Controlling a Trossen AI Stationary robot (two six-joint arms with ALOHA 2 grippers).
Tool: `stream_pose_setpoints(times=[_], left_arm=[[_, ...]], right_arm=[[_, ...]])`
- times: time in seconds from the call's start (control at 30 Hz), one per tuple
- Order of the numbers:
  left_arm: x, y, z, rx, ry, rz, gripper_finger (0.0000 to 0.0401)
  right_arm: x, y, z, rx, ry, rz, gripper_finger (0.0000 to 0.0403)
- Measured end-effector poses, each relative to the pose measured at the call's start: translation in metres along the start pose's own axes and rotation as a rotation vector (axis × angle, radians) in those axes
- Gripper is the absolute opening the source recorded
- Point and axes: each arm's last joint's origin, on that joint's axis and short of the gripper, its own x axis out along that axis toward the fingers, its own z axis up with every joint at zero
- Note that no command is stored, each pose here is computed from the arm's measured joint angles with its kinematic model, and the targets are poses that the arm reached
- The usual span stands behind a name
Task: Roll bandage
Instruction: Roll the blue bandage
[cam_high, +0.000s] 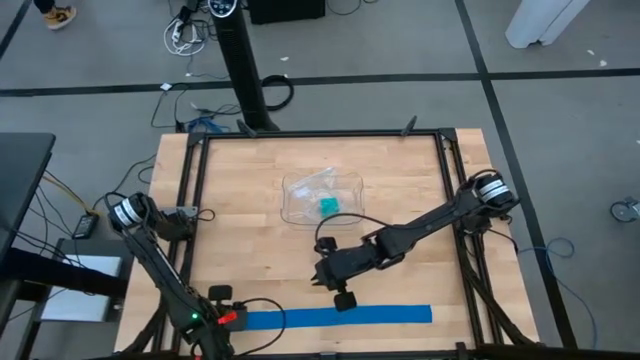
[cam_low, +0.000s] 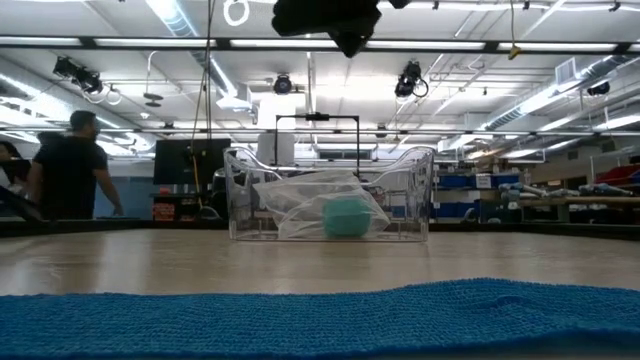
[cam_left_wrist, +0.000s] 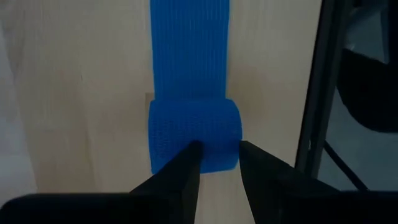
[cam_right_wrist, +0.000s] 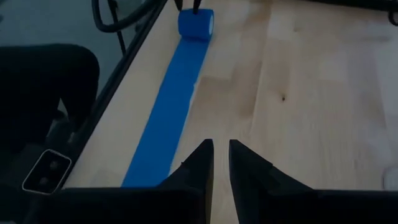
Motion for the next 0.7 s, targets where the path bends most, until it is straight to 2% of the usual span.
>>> stream_pose_setpoints(times=[0.4, 0.7], left_arm=[[0.001, 0.003, 0.006, -0.011, -0.098, 0.06, 0.0121], [0.026, -0.002, 0.021, 0.012, -0.158, 0.077, 0.0121]], right_arm=[[-0.013, 0.007, -0.014, 0.028, -0.038, -0.006, 0.0043], [-0.014, 0.011, -0.014, 0.028, -0.042, -0.034, 0.0043]])
